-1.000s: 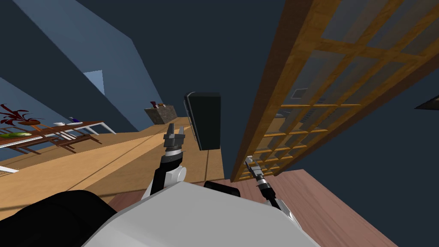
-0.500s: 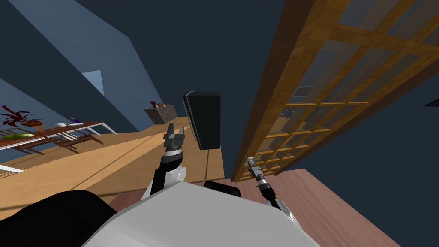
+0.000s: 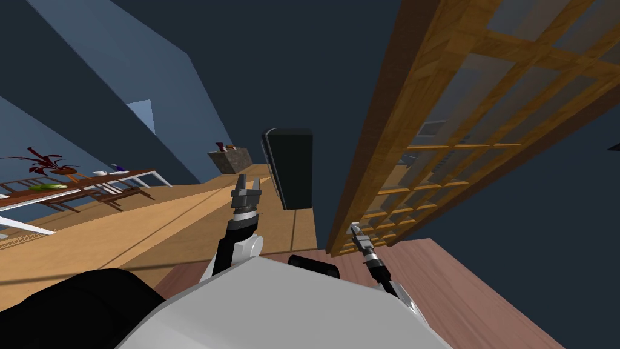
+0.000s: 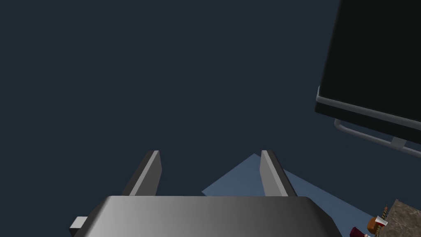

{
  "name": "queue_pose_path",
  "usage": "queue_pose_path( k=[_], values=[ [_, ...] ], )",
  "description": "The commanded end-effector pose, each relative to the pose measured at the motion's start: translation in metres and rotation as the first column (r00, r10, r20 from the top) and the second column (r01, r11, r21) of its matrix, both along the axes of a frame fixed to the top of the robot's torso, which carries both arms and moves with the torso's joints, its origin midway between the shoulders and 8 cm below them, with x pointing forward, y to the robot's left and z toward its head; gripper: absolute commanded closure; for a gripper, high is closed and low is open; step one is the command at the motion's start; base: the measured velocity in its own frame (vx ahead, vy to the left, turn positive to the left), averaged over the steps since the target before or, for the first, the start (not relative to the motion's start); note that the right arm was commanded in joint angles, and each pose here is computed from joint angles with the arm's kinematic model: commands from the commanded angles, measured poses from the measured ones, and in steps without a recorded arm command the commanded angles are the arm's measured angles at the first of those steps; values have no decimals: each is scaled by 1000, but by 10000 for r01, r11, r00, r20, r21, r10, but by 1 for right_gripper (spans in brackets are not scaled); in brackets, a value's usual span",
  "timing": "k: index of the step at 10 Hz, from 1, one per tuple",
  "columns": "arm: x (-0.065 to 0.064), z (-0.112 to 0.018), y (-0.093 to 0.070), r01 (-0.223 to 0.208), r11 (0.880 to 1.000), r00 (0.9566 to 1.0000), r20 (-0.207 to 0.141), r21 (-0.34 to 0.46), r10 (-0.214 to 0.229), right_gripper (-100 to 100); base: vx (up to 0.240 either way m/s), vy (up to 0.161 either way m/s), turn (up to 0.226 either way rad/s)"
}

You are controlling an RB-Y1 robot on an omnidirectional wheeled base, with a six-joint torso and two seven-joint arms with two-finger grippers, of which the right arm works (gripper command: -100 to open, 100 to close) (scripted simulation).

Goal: Pull the door open

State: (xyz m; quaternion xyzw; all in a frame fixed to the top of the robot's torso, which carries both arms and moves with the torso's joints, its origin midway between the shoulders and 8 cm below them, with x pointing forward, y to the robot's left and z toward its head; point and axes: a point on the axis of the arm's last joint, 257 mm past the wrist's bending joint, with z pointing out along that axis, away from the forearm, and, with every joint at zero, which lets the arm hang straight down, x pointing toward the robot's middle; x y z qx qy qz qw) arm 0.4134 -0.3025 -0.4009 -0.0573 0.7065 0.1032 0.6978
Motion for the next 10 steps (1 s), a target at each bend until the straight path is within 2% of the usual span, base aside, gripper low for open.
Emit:
queue_pose_path(
  k=[1,4,7,9,10],
  values=[
    [-2,-1,1,58,9985,9999,-124,546,-51,100,-133,-43,64],
    [-1,0,-4,238,9911,9994,-263,1309,-206,100,-89,-19,66],
    [0,1,-10,479,9721,9983,-437,2295,-389,100,-78,-25,95],
    [0,2,-14,645,9539,9972,-547,2931,-506,100,-85,-37,94],
    [0,2,-14,648,9512,9971,-567,3016,-500,100,-56,-24,36]
  ],
)
